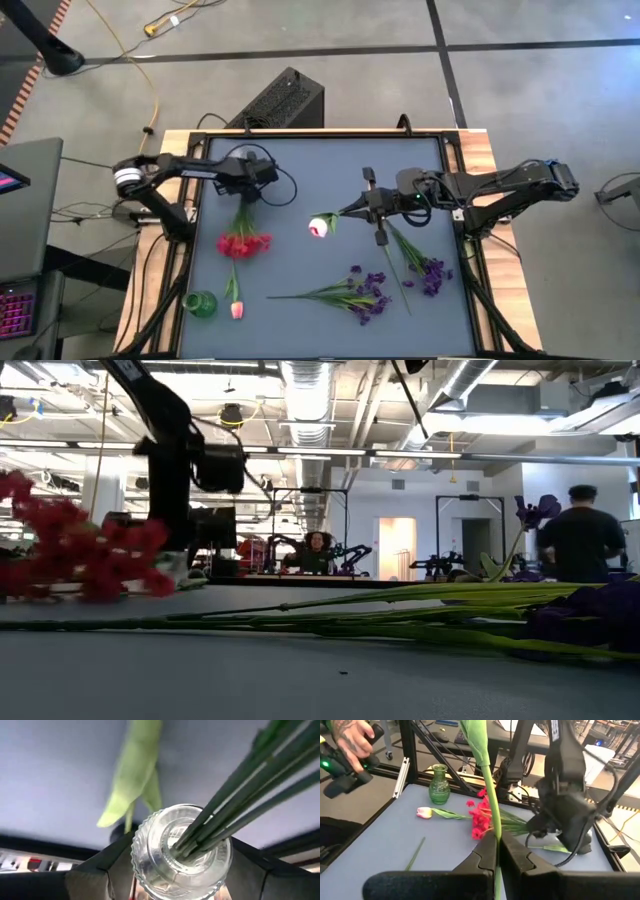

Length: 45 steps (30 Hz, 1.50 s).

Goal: Sort flowers into vase by color
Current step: Adjust the transparent vase on the table

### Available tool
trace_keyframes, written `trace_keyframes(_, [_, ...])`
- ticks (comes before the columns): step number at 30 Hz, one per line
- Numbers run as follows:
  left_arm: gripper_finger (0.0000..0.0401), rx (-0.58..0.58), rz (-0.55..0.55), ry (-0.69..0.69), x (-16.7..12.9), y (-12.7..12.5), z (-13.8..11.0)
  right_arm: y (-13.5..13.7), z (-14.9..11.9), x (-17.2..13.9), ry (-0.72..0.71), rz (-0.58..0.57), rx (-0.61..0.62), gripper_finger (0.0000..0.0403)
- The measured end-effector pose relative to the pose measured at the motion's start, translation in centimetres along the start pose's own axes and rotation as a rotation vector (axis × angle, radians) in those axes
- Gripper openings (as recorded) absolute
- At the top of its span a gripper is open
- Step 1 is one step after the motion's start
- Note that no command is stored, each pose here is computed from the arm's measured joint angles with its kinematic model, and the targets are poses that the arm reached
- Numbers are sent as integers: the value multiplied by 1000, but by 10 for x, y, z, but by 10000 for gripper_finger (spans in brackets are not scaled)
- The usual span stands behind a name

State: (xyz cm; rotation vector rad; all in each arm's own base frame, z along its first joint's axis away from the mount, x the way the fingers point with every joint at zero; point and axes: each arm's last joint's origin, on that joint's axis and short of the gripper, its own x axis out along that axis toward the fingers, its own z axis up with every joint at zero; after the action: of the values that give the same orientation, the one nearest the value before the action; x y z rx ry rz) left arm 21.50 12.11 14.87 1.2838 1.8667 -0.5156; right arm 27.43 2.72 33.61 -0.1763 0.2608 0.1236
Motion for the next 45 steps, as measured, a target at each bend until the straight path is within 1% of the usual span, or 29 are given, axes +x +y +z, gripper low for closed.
trace_keyframes(3, [226, -56, 51, -70, -14, -2, -5, 0, 0, 0, -1, 0, 7, 38])
trace_keyframes(6, [226, -108, 78, -151, -27, -8, -8, 0, 0, 0, -2, -1, 7, 38])
trace_keyframes(14, [226, -331, 194, -294, -58, -15, -12, 0, 1, 0, -12, -2, 8, 36])
trace_keyframes(17, [226, -421, 221, -370, -68, -18, -14, 0, 2, 0, -24, -4, 8, 35])
trace_keyframes(19, [226, -487, 233, -429, -74, -20, -15, -1, 3, 0, -32, -6, 8, 36])
trace_keyframes(26, [226, -747, 274, -702, -96, -25, -23, -1, 6, 0, -59, -10, 9, 35])
trace_keyframes(31, [226, -966, 316, -874, -112, -27, -34, -1, 9, -2, -83, -14, 4, 36])
trace_keyframes(35, [226, -1095, 311, -1029, -122, -27, -39, -2, 11, -7, -98, -17, -7, 35])
trace_keyframes(38, [226, -1229, 281, -1132, -127, -23, -41, -2, 15, -13, -118, -20, -26, 36])
trace_keyframes(41, [226, -1413, 205, -1201, -129, -21, -43, -3, 18, -19, -140, -6, -31, 36])
trace_keyframes(43, [226, -1539, 136, -1244, -127, -18, -45, -4, 19, -21, -147, -8, -46, 35])
trace_keyframes(45, [226, -1648, 47, -1258, -121, -15, -47, -7, 19, -21, -152, -6, -54, 35])
